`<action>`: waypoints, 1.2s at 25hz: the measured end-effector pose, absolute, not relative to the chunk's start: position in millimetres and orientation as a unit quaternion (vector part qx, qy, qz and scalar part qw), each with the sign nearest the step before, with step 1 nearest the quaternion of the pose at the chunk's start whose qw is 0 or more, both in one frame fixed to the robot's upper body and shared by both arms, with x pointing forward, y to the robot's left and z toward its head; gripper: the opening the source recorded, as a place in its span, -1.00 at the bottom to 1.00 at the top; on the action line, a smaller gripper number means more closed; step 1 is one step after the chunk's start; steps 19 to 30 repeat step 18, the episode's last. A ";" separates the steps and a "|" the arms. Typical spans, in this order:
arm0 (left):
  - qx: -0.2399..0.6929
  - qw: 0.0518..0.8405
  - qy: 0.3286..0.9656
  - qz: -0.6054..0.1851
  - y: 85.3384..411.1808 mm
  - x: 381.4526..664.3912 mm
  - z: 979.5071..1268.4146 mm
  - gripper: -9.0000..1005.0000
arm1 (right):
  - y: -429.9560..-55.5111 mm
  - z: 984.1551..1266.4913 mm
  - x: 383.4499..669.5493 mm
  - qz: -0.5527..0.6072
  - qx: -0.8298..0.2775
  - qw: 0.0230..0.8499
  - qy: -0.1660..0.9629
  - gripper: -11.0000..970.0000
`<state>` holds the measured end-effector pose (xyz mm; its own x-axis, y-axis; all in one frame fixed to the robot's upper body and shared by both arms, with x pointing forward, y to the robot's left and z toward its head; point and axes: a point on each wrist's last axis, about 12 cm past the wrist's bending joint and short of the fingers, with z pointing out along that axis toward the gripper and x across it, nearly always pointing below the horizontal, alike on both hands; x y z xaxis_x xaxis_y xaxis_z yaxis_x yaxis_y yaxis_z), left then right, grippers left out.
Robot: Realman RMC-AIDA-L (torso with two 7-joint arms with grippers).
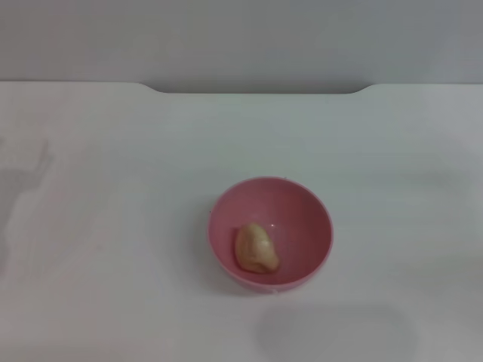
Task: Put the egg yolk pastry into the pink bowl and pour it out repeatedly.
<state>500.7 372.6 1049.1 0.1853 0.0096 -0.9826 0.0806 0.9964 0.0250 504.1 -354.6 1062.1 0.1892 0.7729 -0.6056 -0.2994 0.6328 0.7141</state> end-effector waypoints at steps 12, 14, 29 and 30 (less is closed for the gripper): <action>0.053 0.744 0.666 0.008 348.5 498.2 1026.8 0.66 | -294.4 1031.0 508.2 0.091 0.055 0.770 0.629 0.02; 0.049 0.743 0.667 0.000 345.0 497.9 1025.5 0.66 | -289.2 1026.1 514.7 0.094 0.053 0.751 0.652 0.02; 0.043 0.744 0.666 -0.010 340.6 499.3 1025.2 0.66 | -285.3 1015.9 523.8 0.076 0.038 0.715 0.694 0.02; 0.043 0.744 0.666 -0.010 340.6 499.3 1025.2 0.66 | -285.3 1015.9 523.8 0.076 0.038 0.715 0.694 0.02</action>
